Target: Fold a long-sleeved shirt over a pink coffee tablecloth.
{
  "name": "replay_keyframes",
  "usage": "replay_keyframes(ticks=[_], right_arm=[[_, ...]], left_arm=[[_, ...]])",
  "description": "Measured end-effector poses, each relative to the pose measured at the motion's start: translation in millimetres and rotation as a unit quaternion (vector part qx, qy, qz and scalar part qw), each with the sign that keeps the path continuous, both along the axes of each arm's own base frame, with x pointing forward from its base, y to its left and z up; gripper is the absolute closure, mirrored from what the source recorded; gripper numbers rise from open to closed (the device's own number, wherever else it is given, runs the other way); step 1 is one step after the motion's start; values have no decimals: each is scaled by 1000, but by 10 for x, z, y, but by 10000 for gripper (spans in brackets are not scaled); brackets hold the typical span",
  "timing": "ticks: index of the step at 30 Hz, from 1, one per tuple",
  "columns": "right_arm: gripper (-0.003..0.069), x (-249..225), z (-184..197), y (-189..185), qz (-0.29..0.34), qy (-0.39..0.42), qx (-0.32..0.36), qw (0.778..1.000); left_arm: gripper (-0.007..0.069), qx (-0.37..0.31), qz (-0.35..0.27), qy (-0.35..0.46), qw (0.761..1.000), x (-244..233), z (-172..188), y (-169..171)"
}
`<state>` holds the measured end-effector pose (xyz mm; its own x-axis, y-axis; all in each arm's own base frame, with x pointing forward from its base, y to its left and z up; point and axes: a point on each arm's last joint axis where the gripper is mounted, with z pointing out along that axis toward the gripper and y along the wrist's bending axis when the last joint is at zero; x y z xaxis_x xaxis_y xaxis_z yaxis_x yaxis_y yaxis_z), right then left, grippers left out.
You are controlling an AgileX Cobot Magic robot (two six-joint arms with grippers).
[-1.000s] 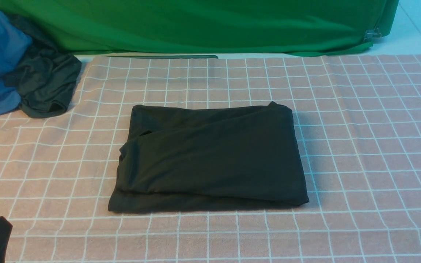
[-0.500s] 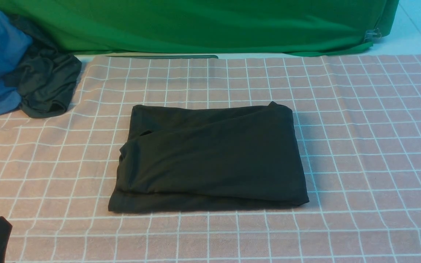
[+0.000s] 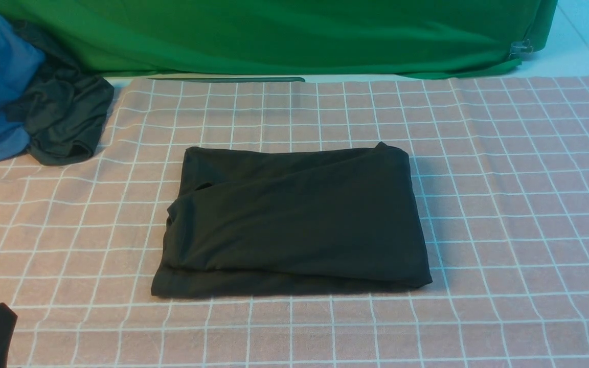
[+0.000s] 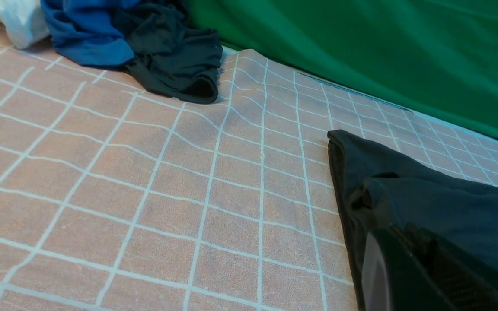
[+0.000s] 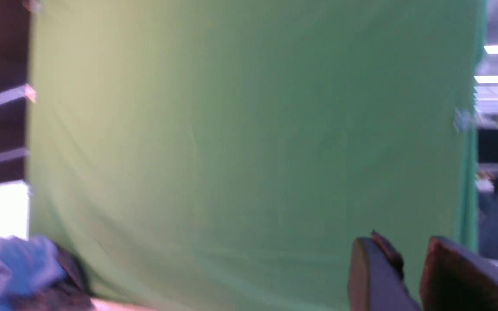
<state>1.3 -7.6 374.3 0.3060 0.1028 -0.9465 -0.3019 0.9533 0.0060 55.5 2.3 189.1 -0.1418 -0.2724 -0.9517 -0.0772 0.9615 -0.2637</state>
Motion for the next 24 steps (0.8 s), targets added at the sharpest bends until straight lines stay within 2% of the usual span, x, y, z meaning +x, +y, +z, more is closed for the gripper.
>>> replay_keyframes(ticks=[7,11,17,24], right_arm=[[442,340,-662,85,-76,112,-10,991],[434,505,-1228,77,-119,194,-31,973],[424,551,-1836,38,-157,266,-42,950],[424,543,-1853,28,-171,237,-48,955]], left_arm=[[611,0,0,0,1000,0,0,0],[611,1,0,0,1000,0,0,0],[611,1,0,1,1000,0,-1,0],[611,1,0,2,1000,-1,-3,0]])
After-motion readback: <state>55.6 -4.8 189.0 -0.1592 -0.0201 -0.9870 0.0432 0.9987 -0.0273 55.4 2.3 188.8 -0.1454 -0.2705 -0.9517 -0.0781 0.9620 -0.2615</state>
